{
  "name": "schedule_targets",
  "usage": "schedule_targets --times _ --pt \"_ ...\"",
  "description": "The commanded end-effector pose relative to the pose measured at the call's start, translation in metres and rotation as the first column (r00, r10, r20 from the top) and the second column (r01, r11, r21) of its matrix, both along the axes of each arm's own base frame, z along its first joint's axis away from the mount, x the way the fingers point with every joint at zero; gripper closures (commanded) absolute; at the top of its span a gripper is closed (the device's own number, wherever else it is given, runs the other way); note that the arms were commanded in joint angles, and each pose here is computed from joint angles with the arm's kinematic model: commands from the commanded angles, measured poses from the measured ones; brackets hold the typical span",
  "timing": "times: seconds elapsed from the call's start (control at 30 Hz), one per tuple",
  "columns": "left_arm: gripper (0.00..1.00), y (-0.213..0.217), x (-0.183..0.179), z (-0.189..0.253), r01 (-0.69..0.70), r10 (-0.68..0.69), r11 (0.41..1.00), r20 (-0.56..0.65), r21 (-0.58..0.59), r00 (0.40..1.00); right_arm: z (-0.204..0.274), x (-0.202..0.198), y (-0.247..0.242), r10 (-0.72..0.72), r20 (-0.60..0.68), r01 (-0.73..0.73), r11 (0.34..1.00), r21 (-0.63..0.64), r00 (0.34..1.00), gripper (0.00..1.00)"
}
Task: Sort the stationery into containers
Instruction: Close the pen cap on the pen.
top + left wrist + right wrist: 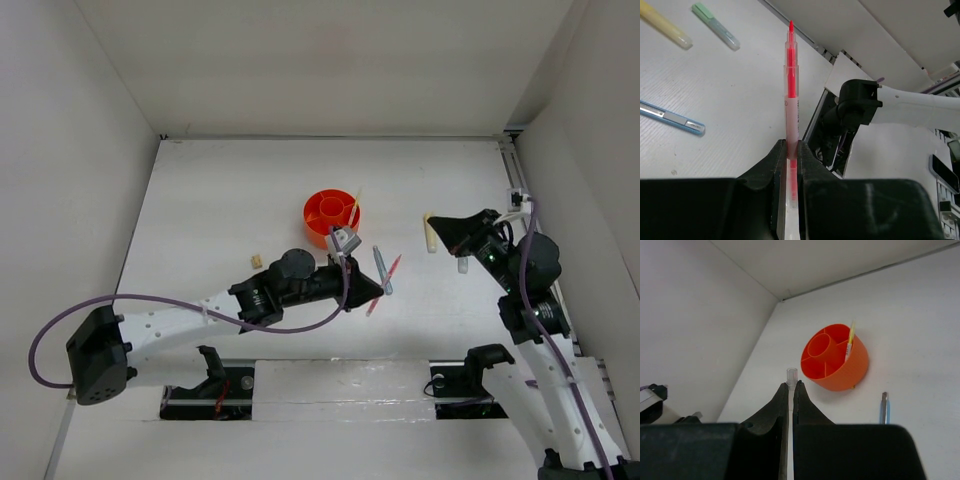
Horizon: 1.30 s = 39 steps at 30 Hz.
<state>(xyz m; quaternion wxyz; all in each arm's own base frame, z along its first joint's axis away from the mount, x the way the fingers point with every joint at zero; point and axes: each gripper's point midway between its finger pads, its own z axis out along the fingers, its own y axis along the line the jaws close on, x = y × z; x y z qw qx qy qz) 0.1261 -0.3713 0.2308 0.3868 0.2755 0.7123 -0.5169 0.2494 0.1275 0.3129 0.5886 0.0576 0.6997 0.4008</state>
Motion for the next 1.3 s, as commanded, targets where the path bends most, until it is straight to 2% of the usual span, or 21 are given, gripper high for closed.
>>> schedule_targets --times 0.0,0.17,0.33,0.67,1.27 --pt "1.0 -0.009 0.004 0.025 -0.004 0.008 0.995 0.037 -0.099 0.999 0.029 -0.008 0.004 0.028 0.08 -0.034 0.996 0.083 0.996 1.0" --pt "1.0 -0.017 0.008 0.035 -0.003 0.01 0.99 0.049 -0.144 0.999 0.022 -0.006 0.004 0.021 0.02 -0.023 0.994 0.109 1.0 1.0" --pt "1.0 -0.023 0.011 0.05 -0.001 0.012 0.985 0.064 -0.175 0.998 0.032 -0.008 0.004 0.023 0.027 -0.026 0.991 0.134 0.999 1.0" --pt "1.0 -0.035 0.019 0.057 -0.007 0.021 0.985 0.084 -0.171 0.996 0.033 -0.015 0.03 0.133 0.026 -0.135 0.982 0.132 0.991 1.0" --pt "1.0 -0.035 0.027 0.053 -0.004 0.015 0.985 0.064 -0.171 0.998 0.04 -0.015 0.033 0.115 0.047 -0.121 0.984 0.134 0.992 1.0"
